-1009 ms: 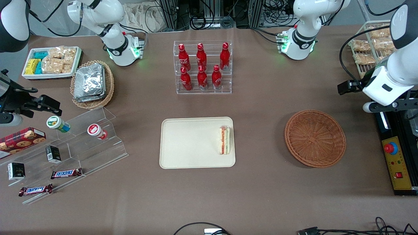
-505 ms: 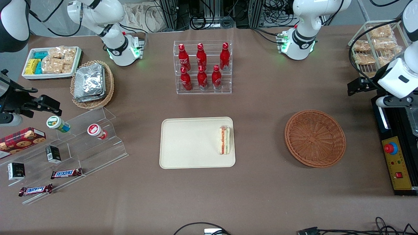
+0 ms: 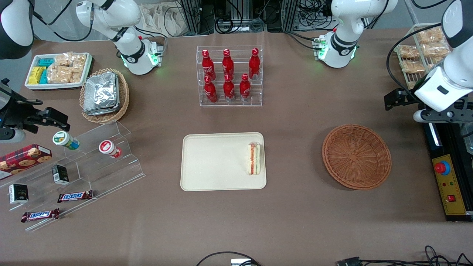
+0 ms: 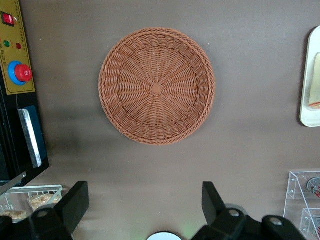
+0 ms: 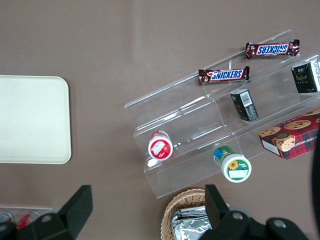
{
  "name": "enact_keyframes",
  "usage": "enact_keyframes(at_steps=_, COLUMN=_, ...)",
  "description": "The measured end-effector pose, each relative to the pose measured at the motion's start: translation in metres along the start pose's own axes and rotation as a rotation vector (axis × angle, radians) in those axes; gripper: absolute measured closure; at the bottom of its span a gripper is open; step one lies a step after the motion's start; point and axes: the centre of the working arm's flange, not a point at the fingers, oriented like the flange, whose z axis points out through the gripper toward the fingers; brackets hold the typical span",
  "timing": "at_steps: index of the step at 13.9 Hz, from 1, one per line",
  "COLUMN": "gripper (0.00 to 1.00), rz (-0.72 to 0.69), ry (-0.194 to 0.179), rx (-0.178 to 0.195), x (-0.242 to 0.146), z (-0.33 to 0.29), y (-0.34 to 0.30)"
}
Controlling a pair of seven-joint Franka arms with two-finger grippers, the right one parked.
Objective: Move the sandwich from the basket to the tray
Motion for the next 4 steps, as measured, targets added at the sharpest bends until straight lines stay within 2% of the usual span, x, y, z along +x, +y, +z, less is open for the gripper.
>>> enact_keyframes(at_steps=4, gripper=0.00, rz=-0.002, ry=0.000, rx=0.000, x=0.0000, z=0.0000, y=-0.0011)
